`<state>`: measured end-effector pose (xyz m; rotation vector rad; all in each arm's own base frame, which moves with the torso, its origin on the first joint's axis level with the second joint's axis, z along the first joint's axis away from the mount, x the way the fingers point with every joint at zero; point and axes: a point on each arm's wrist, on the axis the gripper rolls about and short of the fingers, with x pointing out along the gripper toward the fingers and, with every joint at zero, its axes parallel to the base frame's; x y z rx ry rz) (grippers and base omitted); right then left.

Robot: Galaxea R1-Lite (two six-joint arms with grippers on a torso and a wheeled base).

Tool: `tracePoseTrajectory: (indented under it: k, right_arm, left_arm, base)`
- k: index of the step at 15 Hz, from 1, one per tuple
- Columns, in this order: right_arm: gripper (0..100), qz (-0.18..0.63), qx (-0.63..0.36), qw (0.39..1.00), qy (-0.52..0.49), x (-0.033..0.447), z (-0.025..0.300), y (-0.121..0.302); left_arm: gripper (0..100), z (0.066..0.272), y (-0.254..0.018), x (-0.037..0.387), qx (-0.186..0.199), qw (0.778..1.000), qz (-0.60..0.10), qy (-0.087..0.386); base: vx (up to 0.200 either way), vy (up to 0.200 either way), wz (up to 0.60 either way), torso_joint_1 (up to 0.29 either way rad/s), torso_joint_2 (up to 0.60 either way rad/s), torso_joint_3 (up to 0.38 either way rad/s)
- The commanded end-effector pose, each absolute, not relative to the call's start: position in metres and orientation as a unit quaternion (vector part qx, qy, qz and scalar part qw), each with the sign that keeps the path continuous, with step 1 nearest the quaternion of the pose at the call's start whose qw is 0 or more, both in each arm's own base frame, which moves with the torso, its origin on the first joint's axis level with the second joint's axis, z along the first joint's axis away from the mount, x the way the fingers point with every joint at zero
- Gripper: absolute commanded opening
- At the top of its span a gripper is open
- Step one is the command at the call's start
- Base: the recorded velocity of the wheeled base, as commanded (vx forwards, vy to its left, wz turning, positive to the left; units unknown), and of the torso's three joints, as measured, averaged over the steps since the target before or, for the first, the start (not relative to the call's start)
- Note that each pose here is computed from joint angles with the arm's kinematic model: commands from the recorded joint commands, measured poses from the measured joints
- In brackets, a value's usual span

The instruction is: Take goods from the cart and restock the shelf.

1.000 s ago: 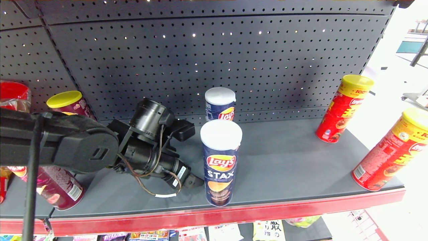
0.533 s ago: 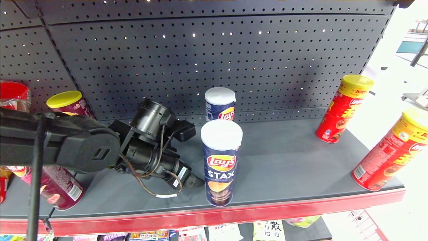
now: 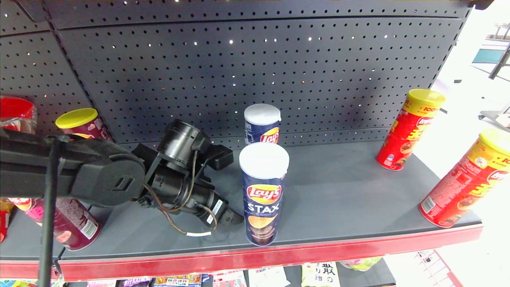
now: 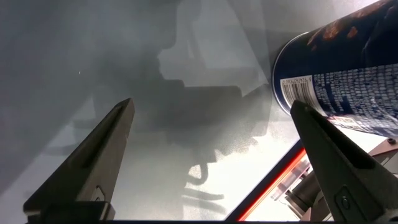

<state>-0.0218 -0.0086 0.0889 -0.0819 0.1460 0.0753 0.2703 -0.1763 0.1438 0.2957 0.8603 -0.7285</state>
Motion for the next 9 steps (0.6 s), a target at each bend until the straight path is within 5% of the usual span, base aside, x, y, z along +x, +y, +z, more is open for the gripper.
tracePoseTrajectory:
  k: [1, 9]
  right_arm:
    - [100, 0.038, -0.041, 0.996, 0.073, -0.0217, 0.089, -0.0086]
    - [100, 0.038, -0.04, 0.996, 0.074, -0.0217, 0.089, -0.0086]
  left_arm:
    - [100, 0.143, -0.1768, 0.2708, 0.14, 0.835, -0.344, 0.407]
    - [100, 0.1411, -0.1753, 0.2703, 0.14, 0.833, -0.342, 0.411]
  base:
    - [0.0, 0.0, 0.0, 0.0, 0.0, 0.0]
    - [0.0, 0.0, 0.0, 0.0, 0.0, 0.0]
